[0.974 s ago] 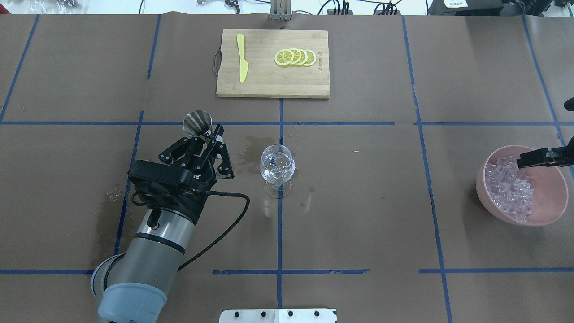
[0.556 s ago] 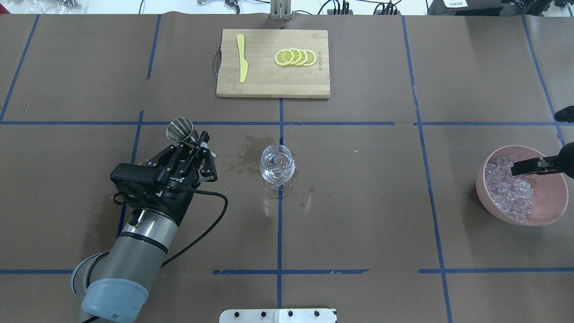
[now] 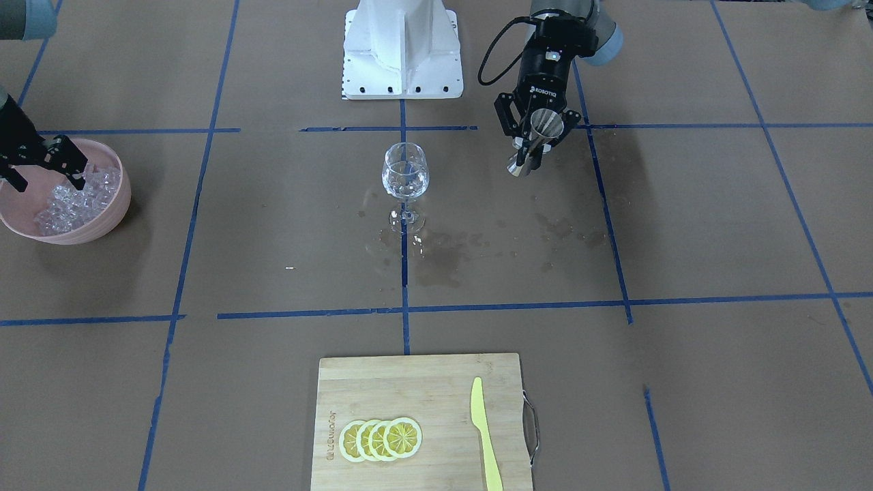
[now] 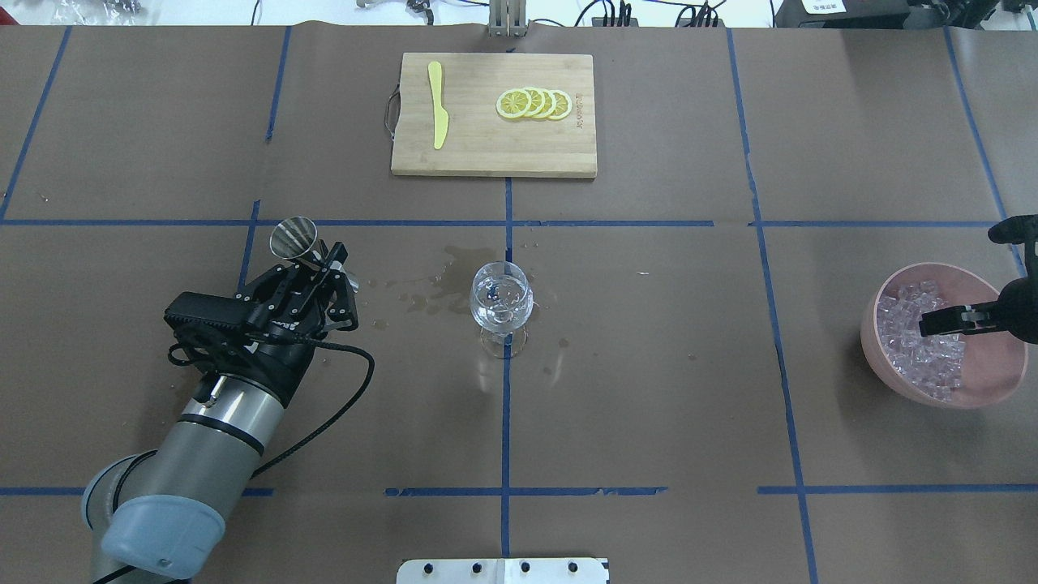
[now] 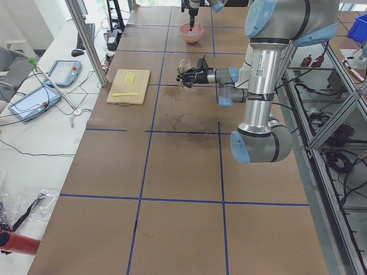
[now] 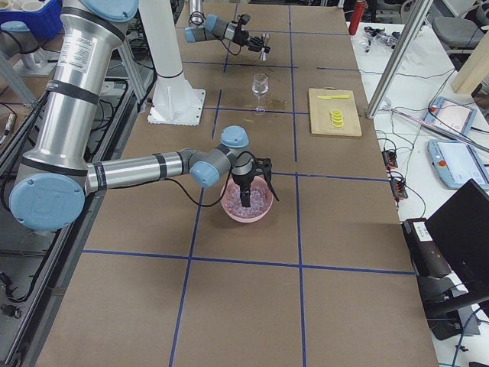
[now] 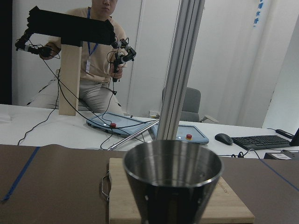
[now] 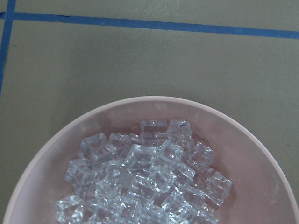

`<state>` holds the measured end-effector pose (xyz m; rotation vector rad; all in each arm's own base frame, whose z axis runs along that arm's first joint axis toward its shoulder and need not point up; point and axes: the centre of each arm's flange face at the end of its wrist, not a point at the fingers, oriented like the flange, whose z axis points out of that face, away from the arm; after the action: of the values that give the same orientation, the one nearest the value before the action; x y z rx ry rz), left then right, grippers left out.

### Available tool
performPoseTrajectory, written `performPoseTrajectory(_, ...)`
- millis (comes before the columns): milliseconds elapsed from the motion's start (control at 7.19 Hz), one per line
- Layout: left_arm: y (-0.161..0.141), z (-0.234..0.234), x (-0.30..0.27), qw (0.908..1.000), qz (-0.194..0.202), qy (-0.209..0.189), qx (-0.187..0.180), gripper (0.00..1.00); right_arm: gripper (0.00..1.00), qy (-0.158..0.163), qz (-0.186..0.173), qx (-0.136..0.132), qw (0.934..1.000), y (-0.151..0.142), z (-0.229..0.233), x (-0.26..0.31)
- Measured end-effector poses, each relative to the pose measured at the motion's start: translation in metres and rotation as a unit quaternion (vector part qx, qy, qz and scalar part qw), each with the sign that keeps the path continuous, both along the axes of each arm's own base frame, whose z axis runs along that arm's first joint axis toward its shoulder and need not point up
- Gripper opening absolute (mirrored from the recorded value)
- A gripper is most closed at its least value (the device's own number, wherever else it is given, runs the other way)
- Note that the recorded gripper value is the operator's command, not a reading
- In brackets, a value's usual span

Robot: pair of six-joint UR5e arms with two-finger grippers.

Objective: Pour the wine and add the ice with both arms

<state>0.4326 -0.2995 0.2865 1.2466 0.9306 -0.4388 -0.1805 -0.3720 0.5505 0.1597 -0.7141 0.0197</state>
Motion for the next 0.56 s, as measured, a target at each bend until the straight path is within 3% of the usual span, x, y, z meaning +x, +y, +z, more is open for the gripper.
performPoseTrajectory(139,-0.001,0.007,-0.006,1.0,0.005,-0.005,-0.002,0.0,0.76,0.002,-0.002,-0.002,1.0,0.001,0.003,-0.002)
performPoseTrajectory(556,-0.002,0.025,-0.015,0.9998,0.008,-0.013,-0.01,0.0,0.75,0.005,-0.006,-0.005,1.0,0.0,0.007,-0.007)
